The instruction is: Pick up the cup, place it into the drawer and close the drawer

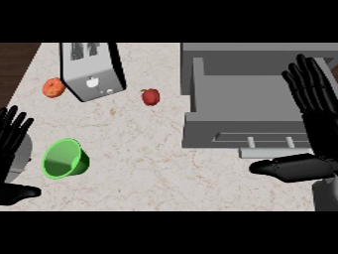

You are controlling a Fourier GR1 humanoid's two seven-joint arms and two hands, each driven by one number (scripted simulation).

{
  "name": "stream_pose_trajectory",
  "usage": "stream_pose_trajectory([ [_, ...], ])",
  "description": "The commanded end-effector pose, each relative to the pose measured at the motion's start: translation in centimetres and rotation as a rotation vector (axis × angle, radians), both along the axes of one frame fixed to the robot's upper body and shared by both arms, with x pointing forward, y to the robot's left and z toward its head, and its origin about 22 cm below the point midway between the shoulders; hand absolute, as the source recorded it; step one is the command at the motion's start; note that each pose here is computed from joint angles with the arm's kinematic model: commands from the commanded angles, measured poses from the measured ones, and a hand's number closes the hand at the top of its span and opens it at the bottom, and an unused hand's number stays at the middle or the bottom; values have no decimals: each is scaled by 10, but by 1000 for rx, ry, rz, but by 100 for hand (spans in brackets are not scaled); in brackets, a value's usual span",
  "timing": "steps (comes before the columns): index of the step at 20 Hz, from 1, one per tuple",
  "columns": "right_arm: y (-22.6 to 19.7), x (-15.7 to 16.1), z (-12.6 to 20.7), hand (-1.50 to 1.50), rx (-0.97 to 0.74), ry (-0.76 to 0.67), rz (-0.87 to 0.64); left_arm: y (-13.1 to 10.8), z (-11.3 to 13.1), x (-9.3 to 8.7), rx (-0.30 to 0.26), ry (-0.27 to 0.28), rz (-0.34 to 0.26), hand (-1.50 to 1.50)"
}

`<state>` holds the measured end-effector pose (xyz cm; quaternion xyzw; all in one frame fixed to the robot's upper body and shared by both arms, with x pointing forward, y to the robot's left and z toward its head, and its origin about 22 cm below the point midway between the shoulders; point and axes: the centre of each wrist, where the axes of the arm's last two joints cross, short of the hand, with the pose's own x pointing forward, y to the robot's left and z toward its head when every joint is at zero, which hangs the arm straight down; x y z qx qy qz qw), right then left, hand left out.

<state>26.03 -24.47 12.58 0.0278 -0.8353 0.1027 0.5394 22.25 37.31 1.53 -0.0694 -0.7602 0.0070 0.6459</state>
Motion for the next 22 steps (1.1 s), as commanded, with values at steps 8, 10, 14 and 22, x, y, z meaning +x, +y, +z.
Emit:
stream_pose_trajectory([
  [8,2,6,14,-150,-13,-11,-6,27,-81,5,44,108,62,-150],
  [10,-12,15,14,-150,-20,-17,5,39,-96,-2,36,100,75,-150],
  [14,1,21,18,-150,-16,-7,5,23,-117,11,66,135,58,-150],
  [22,-8,16,19,-150,9,-22,3,24,-136,18,68,108,92,-150],
])
